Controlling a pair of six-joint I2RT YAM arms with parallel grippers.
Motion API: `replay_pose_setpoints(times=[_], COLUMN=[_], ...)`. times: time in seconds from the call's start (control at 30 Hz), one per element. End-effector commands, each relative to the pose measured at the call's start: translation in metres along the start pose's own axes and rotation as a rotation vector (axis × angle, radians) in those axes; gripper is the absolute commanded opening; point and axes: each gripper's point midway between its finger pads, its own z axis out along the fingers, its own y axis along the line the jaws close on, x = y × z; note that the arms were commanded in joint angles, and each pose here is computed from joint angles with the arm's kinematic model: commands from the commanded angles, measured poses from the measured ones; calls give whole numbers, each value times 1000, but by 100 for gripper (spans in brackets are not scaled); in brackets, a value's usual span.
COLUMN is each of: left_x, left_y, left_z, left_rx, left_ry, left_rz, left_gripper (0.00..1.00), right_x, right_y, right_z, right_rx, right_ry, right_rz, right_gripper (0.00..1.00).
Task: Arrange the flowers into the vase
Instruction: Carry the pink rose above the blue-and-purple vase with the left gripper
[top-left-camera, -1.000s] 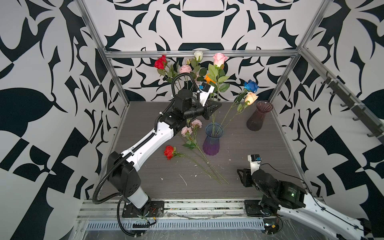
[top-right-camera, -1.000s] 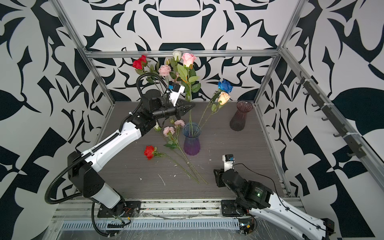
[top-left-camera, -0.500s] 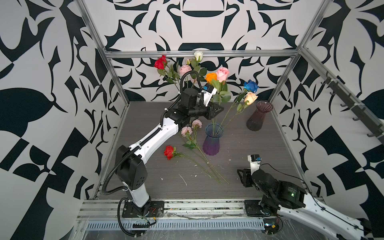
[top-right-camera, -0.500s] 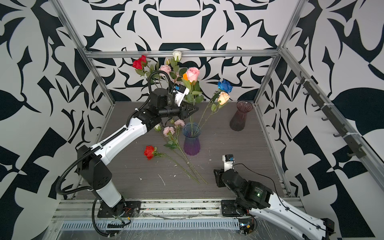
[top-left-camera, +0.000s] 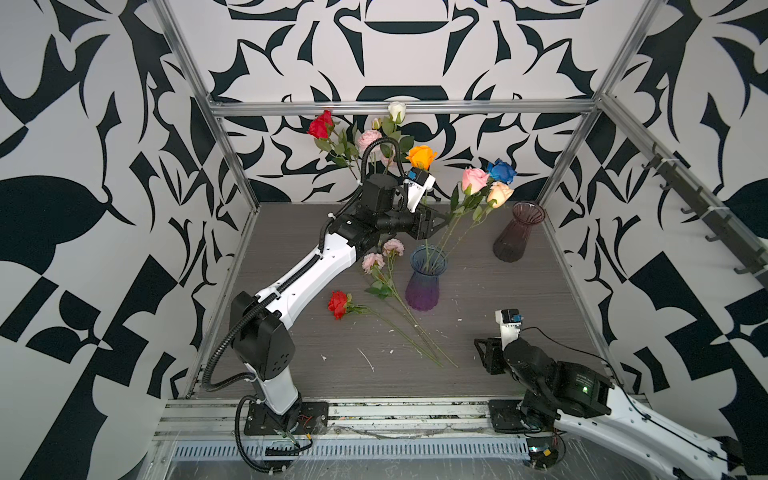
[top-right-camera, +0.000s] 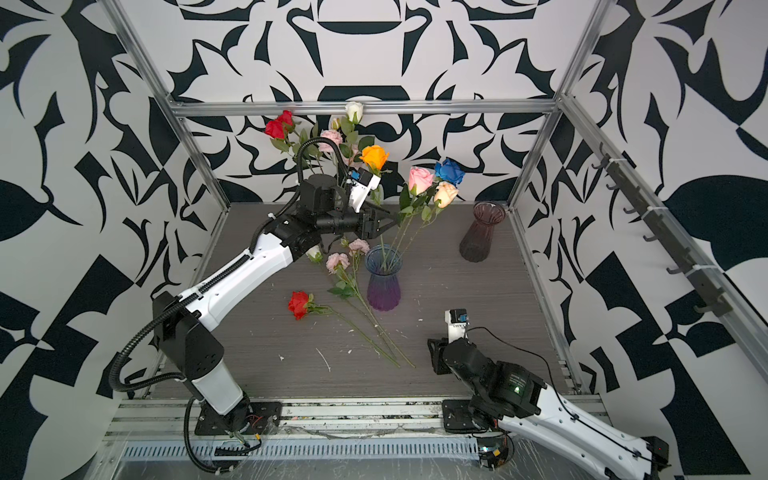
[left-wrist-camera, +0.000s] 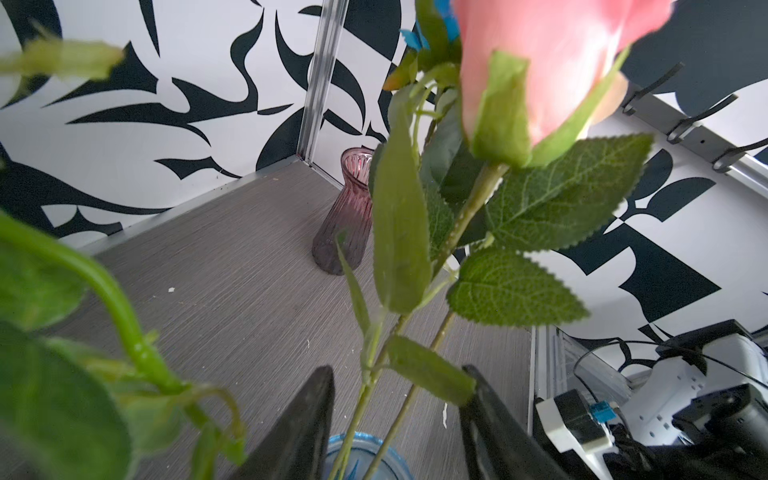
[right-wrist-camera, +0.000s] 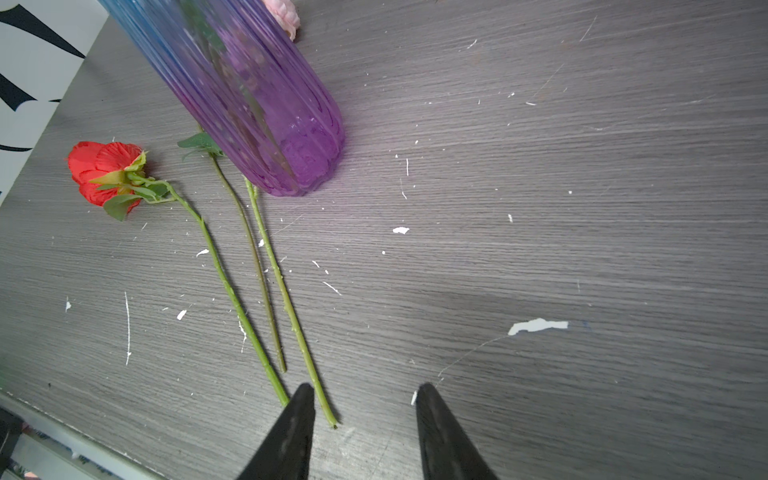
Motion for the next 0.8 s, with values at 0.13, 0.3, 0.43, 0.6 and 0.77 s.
replay_pose_setpoints(times=[0.13,0.3,0.43,0.6,0.77], left_x=[-17,-19,-18,-20,-21], left_y=[-15,-40,-38,-40,-70], left_z=[-14,-20,-16,-8,-4], left_rx=[17,107,61,93,296], left_ry=[-45,-59,-44,-20,-26], left_rz=[14,66,89,64,63], left_gripper=[48,48,55,36,27], right_x=[-6,-6,-6,-6,-7], right_y=[0,0,0,0,-1], right_z=[-2,-2,-1,-2,-2], right_rx=[8,12,12,10,9], right_ry=[-22,-21,-19,-19,-24], right_rz=[15,14,13,15,18], right_gripper=[44,44,44,44,44])
